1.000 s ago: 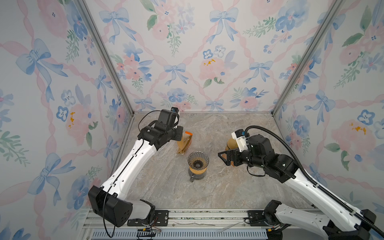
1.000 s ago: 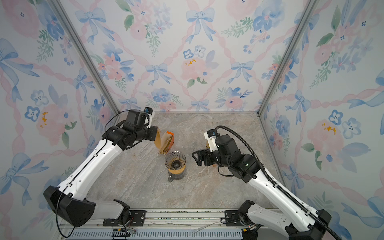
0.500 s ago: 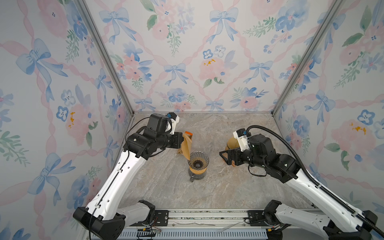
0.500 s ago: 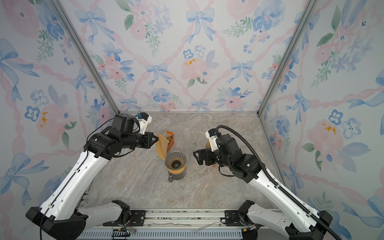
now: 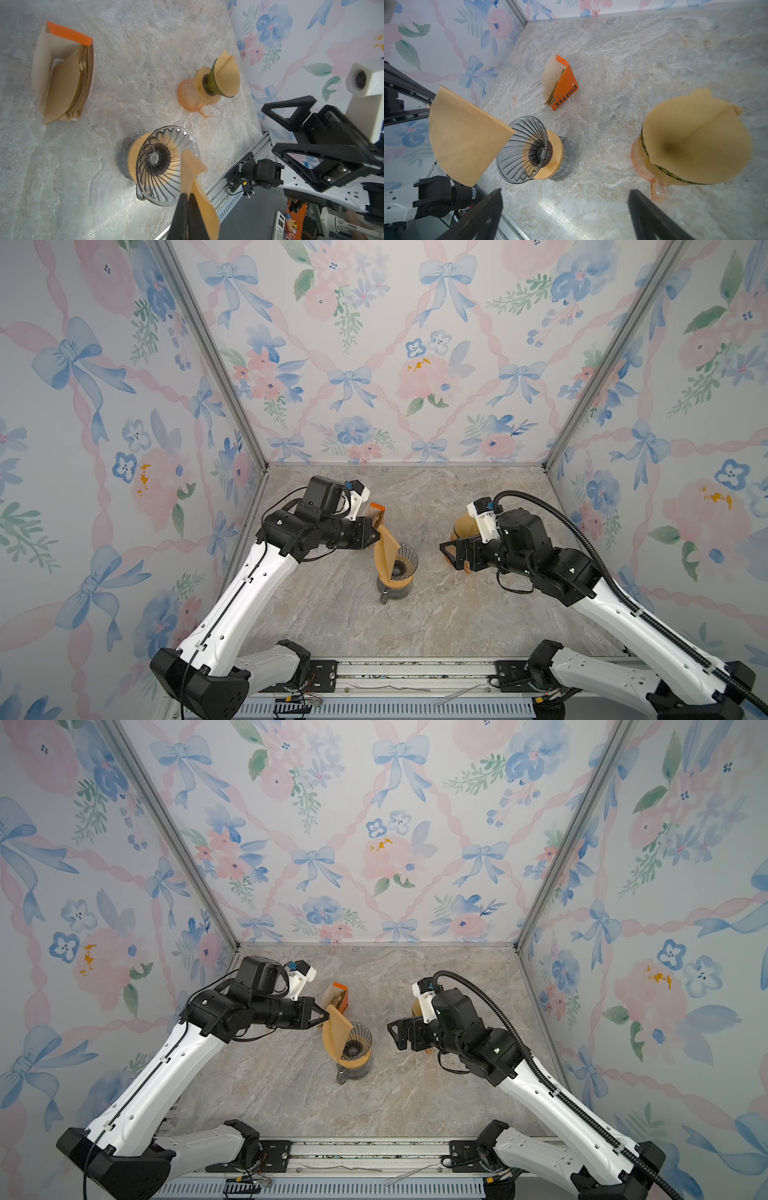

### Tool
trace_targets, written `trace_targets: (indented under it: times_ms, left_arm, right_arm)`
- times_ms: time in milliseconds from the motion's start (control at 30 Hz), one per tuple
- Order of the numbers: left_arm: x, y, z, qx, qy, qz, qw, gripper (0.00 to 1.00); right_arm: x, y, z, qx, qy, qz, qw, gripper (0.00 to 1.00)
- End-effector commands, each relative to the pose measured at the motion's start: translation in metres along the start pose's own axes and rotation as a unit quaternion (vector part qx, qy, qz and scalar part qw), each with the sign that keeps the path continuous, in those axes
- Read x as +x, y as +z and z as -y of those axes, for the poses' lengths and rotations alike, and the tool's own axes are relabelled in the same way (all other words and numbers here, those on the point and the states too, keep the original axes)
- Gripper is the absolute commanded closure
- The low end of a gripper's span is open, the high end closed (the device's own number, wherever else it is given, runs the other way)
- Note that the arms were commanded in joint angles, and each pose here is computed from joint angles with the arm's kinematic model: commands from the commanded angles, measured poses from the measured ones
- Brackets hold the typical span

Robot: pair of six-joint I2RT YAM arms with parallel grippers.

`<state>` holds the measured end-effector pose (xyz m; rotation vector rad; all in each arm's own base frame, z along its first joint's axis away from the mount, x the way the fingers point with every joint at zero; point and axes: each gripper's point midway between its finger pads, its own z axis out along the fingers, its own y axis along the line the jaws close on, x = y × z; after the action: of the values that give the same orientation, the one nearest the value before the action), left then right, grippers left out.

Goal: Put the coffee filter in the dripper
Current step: 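Pinch one brown paper filter with the left gripper and lift it out, then carry the filter over the glass dripper with the left gripper while the right approaches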

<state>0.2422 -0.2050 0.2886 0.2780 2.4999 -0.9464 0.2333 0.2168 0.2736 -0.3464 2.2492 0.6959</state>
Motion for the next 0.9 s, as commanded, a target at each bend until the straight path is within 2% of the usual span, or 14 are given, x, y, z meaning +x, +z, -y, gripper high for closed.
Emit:
trace_targets:
  times_ms: [0, 300, 600, 667, 733, 867]
  left_arm:
    - [0.010, 0.010, -0.003, 0.002, -0.017, -0.024, 1.000, 1.00]
    - [0.012, 0.030, -0.016, -0.018, -0.035, -0.038, 0.998, 1.00]
    - [0.010, 0.048, -0.027, -0.055, -0.037, -0.041, 0.997, 0.92]
    - [0.010, 0.051, -0.029, -0.065, -0.035, -0.042, 0.996, 0.87]
    - [0.010, 0.054, -0.031, -0.072, -0.033, -0.044, 0.996, 0.78]
    - [0.010, 0.056, -0.035, -0.087, -0.027, -0.044, 0.995, 0.71]
  right_arm:
    - [-0.008, -0.007, -0.004, -0.007, 0.008, 0.012, 1.000, 0.04]
    - [-0.009, -0.006, -0.005, -0.009, 0.012, 0.013, 1.000, 0.04]
    - [-0.008, 0.000, -0.008, -0.013, 0.023, -0.001, 1.000, 0.04]
    - [-0.008, 0.002, -0.009, -0.012, 0.024, -0.004, 1.000, 0.04]
    - [-0.008, 0.004, -0.009, -0.010, 0.026, -0.008, 1.000, 0.04]
    - [-0.007, 0.010, -0.009, -0.004, 0.027, -0.022, 0.999, 0.04]
